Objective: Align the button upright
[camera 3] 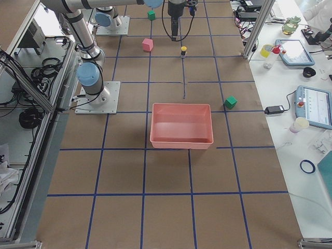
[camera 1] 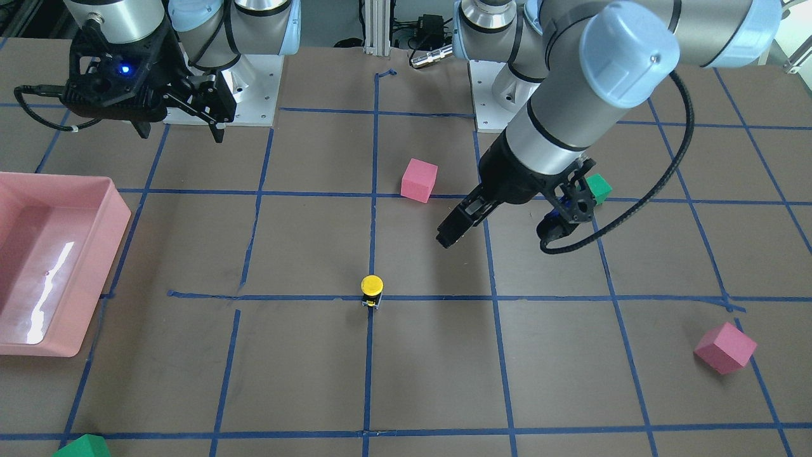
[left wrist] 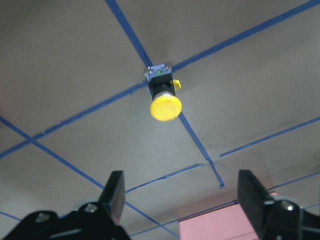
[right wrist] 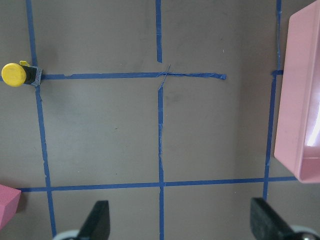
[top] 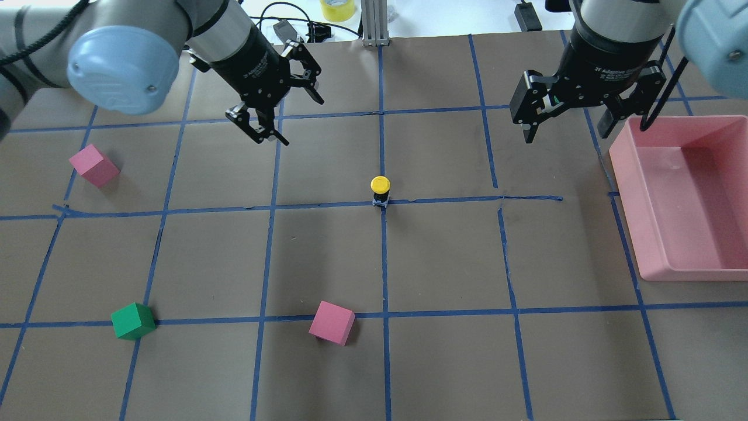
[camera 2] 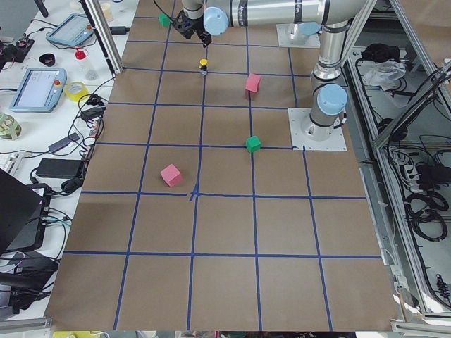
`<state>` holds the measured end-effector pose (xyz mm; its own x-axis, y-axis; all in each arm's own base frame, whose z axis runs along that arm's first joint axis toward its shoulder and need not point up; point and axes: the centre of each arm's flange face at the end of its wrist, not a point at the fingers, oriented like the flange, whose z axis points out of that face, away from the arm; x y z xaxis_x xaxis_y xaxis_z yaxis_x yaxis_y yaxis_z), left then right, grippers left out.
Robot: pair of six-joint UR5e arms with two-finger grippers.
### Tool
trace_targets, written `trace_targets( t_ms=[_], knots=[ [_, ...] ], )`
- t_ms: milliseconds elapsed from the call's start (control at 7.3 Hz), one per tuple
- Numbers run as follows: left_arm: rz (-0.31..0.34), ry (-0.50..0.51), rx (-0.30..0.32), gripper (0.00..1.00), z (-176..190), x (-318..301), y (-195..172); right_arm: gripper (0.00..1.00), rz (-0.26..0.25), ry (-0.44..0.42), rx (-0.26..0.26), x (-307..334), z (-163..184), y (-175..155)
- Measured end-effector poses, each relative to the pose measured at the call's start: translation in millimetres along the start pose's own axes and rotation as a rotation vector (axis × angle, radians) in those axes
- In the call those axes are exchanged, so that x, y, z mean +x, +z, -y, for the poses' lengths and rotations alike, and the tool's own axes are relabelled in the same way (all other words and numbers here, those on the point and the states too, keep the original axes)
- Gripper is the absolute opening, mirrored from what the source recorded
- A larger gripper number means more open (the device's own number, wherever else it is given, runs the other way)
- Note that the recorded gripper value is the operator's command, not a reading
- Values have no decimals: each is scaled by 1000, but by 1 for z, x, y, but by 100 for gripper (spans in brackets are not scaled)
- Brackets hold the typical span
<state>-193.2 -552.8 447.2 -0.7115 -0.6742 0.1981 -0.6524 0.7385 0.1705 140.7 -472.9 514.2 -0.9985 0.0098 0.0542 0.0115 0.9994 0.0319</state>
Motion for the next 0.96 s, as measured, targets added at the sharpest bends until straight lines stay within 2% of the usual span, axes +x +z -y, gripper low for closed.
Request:
trace_targets(
  t_ms=[137, 411, 685, 821, 958],
  knots=[
    [65, 116, 28, 100, -2, -22, -21, 100, 1, 0, 1, 0, 0, 0],
    [168, 343, 28, 100, -18, -60, -52, 100, 3, 0, 4, -1, 0, -1],
    [263, 692, 20, 100, -21, -79, -57, 100, 6, 0, 3, -1, 0, -1],
    [305, 824, 22, 100, -14, -82, -57, 100, 6, 0, 3, -1, 0, 0],
    [318, 897, 44, 100, -5, -80, -56, 100, 6, 0, 3, -1, 0, 0]
  ],
)
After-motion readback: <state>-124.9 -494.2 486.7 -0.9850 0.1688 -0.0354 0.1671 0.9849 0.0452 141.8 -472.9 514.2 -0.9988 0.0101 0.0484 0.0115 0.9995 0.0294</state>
